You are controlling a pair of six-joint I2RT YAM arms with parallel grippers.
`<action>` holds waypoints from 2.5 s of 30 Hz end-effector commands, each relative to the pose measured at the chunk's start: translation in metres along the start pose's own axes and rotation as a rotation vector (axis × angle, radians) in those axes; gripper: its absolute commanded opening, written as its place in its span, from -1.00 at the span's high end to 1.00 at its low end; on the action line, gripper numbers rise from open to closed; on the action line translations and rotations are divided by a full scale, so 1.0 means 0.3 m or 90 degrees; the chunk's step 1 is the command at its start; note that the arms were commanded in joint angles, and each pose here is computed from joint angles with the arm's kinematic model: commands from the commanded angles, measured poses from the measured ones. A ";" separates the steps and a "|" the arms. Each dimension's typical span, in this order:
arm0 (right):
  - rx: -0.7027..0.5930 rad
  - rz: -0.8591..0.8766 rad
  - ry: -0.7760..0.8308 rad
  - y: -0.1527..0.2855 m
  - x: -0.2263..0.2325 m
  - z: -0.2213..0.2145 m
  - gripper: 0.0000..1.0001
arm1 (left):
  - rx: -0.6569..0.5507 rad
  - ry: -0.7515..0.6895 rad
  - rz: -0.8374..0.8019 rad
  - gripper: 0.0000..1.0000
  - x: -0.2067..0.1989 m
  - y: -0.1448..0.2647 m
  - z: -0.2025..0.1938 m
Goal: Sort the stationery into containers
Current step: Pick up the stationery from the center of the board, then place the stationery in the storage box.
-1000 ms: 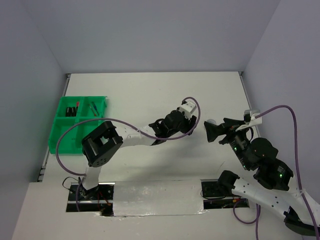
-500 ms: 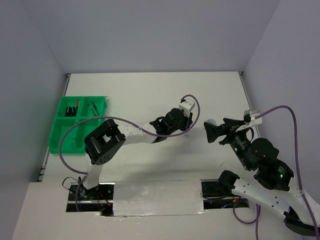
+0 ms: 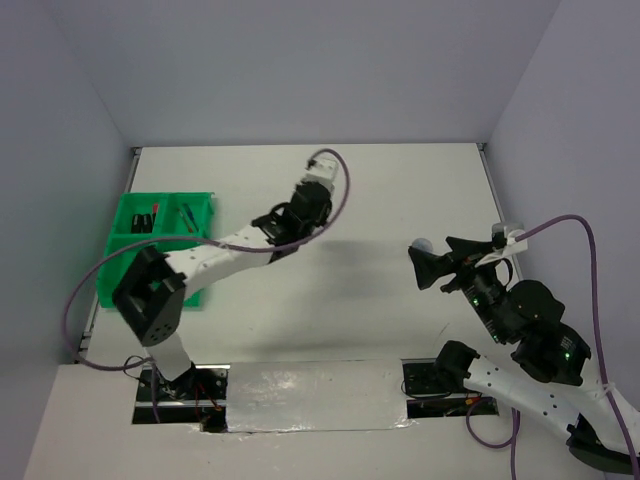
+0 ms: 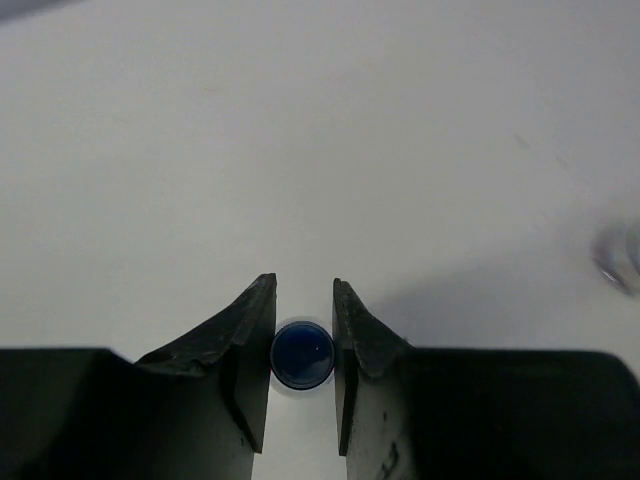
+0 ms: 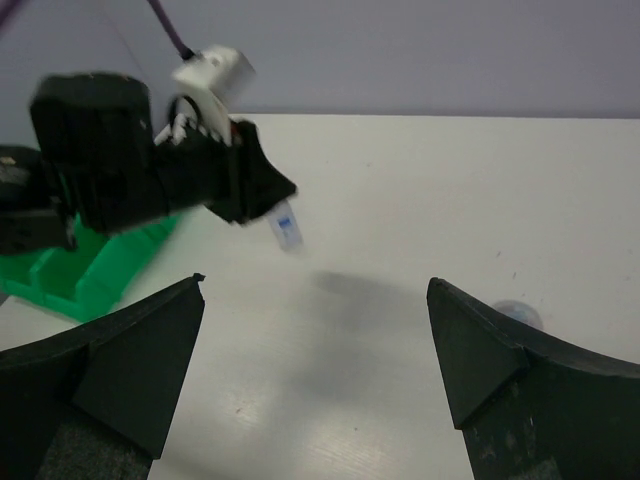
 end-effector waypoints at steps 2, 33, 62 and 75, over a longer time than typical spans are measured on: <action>-0.007 0.047 -0.026 -0.006 0.027 -0.002 -0.99 | -0.009 0.074 0.362 1.00 0.424 0.194 0.135; 0.053 0.104 0.008 -0.086 0.080 -0.091 -0.99 | 0.062 0.466 1.031 1.00 1.178 0.611 -0.365; 0.078 0.102 0.028 -0.120 0.087 -0.130 -0.99 | 0.139 0.495 1.128 -0.30 1.227 0.508 -0.559; 0.092 0.112 0.034 -0.133 0.100 -0.139 -1.00 | 0.019 0.520 1.007 -0.99 1.247 0.583 -0.301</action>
Point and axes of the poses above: each gripper's point midway between its finger pads, its own y axis back along the fingers, its own x axis along the line the jaws close on, z = x × y, the point moved 9 cm from there along y, back along the fingers, and after that the axes turned 9 degrees about -y, right-handed, at the moved point
